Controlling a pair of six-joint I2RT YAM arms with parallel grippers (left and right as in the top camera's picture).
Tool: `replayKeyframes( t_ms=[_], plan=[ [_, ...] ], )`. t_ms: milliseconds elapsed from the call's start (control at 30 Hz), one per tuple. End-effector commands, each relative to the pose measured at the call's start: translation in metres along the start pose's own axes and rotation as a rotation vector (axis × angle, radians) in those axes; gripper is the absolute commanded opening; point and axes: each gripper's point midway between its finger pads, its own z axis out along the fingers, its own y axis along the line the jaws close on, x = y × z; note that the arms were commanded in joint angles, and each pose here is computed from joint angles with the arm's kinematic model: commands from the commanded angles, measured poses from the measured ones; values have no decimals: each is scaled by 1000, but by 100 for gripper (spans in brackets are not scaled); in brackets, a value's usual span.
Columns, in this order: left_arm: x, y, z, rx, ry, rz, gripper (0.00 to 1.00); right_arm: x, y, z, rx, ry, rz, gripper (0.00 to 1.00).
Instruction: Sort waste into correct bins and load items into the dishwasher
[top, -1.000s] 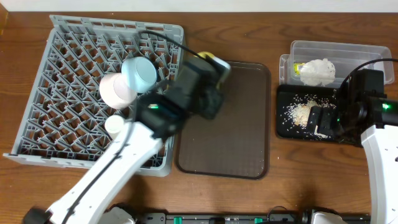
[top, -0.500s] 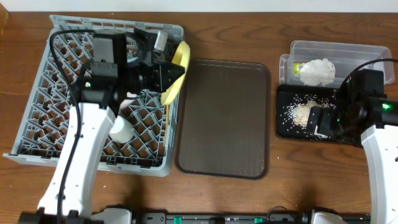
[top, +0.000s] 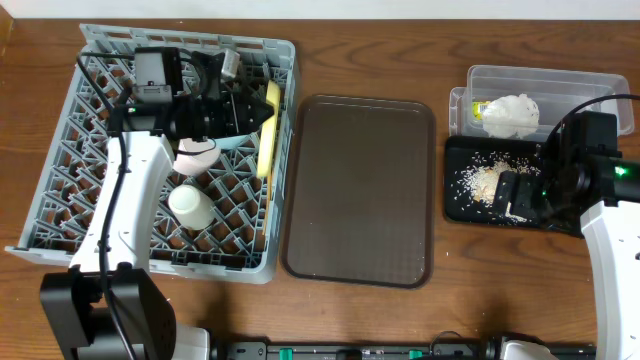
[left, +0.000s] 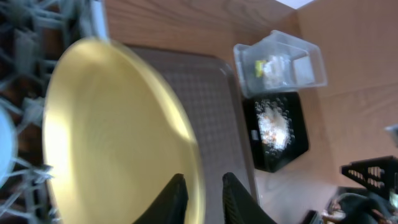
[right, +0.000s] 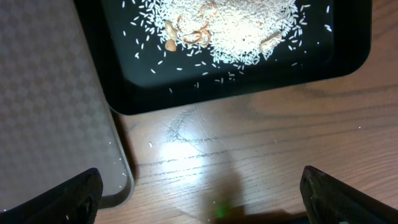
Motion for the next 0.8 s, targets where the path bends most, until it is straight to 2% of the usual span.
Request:
replayKeyframes(
  t_ms=[0,67,100,167,333,500,533,567,600,633,767],
  plan=[
    [-6,14,-8,-49,-27,-16,57,-6,-2,-5,0,-28,20,99],
    [-8,22,-12,-81,-39,-22,66,-9,2,-6,-21,-39,19,99],
    [-9,32,-18,-145,-53,-29,73,-13,6,-6,-44,-53,18,99],
    [-7,47,-35,-269,-71,-47,79,-23,24,-8,-143,-93,-12,99],
    [9,52,-75,-478,-89,-65,84,-48,84,-27,-427,-215,-154,99],
    [61,55,-111,-655,15,-193,86,-54,122,-31,-466,-277,-277,95],
    [80,52,-114,-661,82,-233,65,-48,127,-27,-442,-257,-301,93],
    [93,51,-115,-665,128,-261,31,-43,128,-23,-420,-236,-313,91],
    [100,49,-116,-664,154,-278,11,-39,128,-21,-408,-221,-319,91],
    [110,47,-117,-662,191,-300,6,-34,127,-19,-392,-201,-321,91],
    [134,39,-125,-665,281,-331,6,-23,113,-12,-317,-149,-310,91]
  ],
)
